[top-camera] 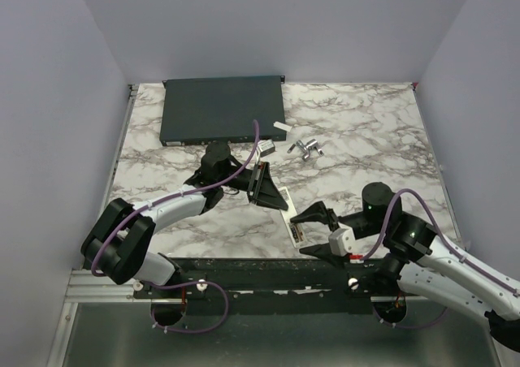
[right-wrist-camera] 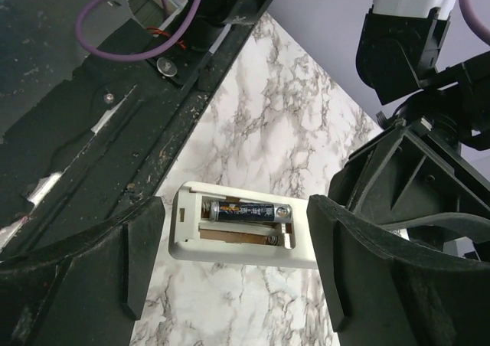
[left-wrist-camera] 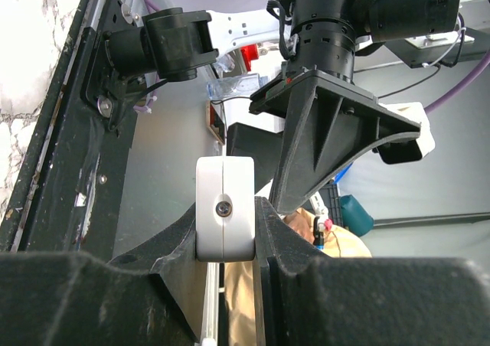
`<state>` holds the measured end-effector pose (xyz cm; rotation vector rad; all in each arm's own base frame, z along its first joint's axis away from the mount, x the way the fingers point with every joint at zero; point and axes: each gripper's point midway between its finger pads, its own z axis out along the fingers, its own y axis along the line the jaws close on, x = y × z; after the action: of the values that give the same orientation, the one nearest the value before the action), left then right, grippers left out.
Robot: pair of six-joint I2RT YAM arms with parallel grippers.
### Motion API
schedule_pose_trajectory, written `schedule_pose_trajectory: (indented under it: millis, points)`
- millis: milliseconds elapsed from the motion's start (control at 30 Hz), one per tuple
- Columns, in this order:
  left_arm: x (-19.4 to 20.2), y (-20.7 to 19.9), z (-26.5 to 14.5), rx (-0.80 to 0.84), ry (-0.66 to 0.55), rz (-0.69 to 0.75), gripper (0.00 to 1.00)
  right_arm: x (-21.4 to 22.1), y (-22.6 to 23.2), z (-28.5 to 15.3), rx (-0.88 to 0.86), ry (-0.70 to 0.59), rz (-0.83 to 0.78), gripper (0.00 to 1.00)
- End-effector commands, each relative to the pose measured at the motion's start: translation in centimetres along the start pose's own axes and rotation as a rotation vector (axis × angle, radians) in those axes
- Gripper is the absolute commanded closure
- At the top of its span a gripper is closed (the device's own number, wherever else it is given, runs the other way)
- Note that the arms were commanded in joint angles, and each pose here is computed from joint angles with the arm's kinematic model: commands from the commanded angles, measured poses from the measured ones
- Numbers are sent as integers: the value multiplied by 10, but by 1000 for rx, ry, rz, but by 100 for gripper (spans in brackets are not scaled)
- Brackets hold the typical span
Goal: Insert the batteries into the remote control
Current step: Load the battery into the remote control.
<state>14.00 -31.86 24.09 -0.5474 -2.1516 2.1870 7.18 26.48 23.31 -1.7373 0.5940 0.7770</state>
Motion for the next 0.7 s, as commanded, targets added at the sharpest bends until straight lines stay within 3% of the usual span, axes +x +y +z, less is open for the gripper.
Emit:
schedule_pose_trajectory:
  millis: [0,667]
  points:
    - [0,-13,1,21,2,56,100,-4,5,5,-29,-35,-12,19]
    - [0,-14,1,29,5,58,100,-4,7,6,-40,-41,-5,30]
